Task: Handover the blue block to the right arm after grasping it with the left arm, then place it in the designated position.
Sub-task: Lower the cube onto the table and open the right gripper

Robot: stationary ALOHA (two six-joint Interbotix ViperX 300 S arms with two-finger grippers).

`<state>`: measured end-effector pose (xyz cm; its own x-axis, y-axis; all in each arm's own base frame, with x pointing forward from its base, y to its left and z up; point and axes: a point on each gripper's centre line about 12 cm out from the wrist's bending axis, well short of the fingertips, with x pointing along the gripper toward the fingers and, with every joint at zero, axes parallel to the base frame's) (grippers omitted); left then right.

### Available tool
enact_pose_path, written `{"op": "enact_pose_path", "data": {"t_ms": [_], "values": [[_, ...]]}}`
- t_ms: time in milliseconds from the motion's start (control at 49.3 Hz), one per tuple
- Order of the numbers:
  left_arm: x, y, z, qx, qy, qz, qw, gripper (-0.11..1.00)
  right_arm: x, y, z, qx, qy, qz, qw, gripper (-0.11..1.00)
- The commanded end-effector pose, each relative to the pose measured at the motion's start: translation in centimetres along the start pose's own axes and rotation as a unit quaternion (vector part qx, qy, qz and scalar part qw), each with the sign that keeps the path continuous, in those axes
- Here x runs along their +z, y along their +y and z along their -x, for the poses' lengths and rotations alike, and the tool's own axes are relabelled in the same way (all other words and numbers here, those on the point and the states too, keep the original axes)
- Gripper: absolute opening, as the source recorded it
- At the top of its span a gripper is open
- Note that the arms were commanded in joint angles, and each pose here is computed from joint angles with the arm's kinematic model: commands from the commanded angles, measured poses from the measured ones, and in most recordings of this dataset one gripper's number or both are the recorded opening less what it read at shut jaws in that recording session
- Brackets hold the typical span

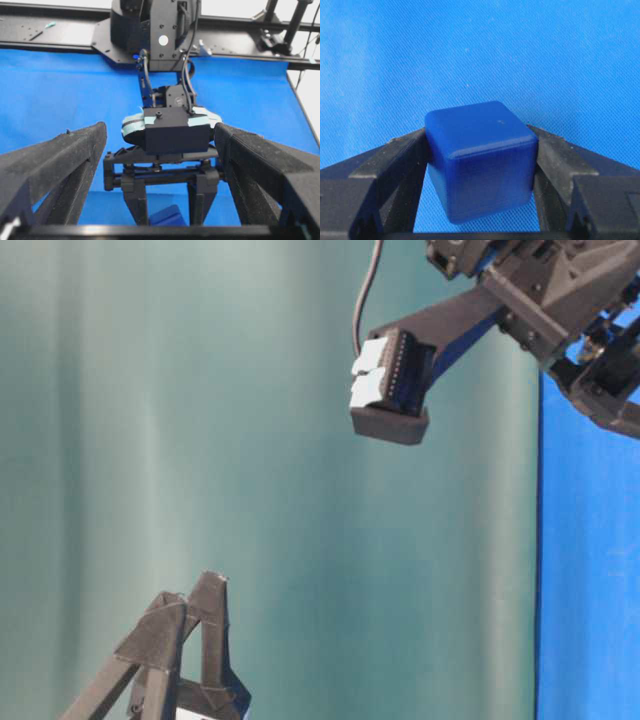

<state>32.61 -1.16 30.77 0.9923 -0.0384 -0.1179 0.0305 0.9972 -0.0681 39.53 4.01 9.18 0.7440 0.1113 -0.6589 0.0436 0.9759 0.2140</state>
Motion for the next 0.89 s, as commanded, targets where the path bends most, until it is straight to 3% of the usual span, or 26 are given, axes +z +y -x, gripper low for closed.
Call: {"op": "enact_pose_path", "data": {"t_ms": [0,243,385,446,629,872], "values": [[1.3,-0.1,0.2,-0.002,-0.021,-0.001,0.9998,0.93,0.7,0.2,0.0,0.003,-0.011,-0.004,0.9999,0.52],[1.4,-0.1,0.1,-0.002,-0.021,-0.001,0.9998,0.93,0.4,0.1,-0.3,-0.001,-0.007,-0.020,0.9998,0.53],[1.4,-0.1,0.1,-0.002,-0.021,0.000,0.9998,0.93,0.3,0.4,-0.3,0.000,-0.006,-0.028,0.9996,0.88],[1.4,-0.2,0.2,-0.003,-0.022,-0.001,0.9998,0.93,0.3,0.4,-0.3,0.000,-0.004,-0.027,0.9996,0.95],[1.4,-0.1,0.2,-0.002,-0.022,0.001,0.9998,0.93,0.5,0.5,-0.3,0.001,-0.007,-0.027,0.9996,0.86],[1.4,-0.1,0.2,-0.002,-0.022,0.000,0.9998,0.93,1.8,1.3,1.0,0.006,-0.019,-0.021,0.9996,0.87]]}}
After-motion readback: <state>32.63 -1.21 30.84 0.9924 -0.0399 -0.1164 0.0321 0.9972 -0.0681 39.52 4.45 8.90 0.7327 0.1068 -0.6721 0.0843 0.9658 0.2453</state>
